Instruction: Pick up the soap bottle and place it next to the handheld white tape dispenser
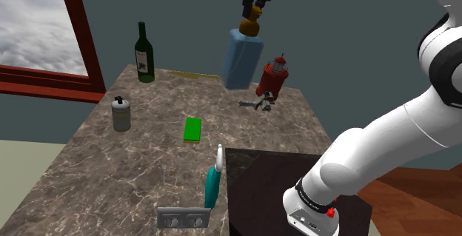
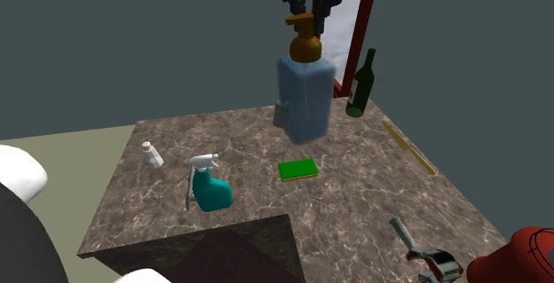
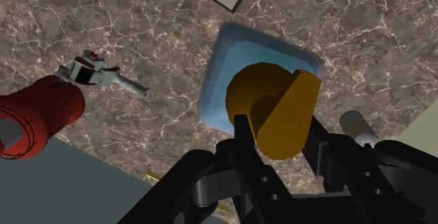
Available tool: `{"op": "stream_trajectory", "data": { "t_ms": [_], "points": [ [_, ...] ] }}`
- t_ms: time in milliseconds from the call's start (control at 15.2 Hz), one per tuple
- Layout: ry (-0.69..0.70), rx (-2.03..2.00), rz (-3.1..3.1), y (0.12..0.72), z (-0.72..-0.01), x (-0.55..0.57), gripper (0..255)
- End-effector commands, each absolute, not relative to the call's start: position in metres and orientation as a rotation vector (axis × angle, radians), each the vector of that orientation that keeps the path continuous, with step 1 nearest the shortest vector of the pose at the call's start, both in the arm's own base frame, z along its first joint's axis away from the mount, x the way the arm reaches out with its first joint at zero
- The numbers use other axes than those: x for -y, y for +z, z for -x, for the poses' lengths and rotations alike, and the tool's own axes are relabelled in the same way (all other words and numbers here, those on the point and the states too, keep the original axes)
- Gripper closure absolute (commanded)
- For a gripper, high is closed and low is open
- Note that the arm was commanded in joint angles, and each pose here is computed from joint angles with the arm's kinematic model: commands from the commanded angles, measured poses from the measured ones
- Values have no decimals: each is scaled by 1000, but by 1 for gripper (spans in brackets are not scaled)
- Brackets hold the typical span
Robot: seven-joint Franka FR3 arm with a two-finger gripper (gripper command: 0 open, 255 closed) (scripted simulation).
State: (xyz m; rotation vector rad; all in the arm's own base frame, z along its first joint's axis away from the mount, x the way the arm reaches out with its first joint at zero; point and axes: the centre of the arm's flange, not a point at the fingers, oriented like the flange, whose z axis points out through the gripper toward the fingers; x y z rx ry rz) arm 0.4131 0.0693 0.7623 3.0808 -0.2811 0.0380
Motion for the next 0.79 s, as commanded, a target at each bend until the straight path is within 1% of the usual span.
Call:
{"op": "stream_trajectory", "data": {
  "t_ms": [0,726],
  "points": [
    [39,279,-3081,761,-419,-40,255],
    [39,279,-3081,762,-446,103,255]
  ]
}}
